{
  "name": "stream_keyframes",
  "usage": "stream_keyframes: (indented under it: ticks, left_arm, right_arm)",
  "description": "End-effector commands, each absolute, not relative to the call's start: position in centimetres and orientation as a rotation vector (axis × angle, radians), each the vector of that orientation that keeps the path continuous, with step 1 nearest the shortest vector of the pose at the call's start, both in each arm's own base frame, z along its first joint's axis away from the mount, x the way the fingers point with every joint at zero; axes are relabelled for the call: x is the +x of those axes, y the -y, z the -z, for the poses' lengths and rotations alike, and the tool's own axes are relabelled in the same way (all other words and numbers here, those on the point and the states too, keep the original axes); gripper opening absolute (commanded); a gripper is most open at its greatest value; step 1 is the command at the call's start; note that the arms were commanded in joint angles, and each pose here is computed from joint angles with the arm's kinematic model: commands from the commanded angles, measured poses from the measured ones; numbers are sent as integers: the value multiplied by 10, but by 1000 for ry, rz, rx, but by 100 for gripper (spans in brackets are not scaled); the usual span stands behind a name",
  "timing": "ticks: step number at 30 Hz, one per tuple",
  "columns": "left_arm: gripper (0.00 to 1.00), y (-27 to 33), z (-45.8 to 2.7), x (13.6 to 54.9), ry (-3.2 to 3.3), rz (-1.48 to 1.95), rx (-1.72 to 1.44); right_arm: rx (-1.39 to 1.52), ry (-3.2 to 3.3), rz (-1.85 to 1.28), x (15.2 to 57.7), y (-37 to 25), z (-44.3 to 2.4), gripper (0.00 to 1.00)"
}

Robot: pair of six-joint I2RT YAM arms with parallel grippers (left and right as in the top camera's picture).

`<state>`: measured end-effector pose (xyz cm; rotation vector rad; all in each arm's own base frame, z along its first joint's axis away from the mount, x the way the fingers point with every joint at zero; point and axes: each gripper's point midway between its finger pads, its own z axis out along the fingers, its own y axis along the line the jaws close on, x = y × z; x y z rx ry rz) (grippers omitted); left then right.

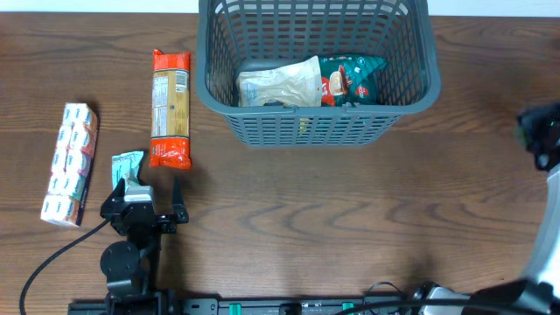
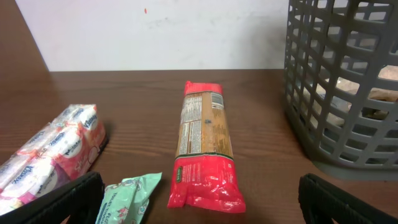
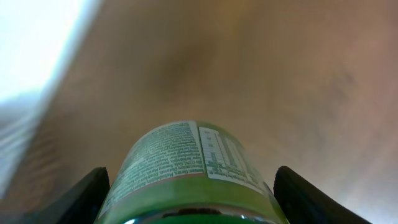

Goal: Pack container

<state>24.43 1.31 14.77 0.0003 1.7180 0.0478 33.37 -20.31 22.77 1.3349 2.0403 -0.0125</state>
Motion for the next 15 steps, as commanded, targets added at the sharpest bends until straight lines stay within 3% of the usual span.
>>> stream_keyframes:
  ticks: [1, 8, 15]
  left_arm:
    - [99, -13, -132, 244, -1755, -55, 9]
    - [98, -13, -132, 244, -1755, -55, 9]
    - [99, -13, -132, 244, -1755, -55, 9]
  right_arm:
    - [890, -2063, -45, 358, 159, -305, 1]
    - [369, -1973, -95, 379, 56, -409, 1]
    - [36, -1932, -136, 390, -27, -439, 1]
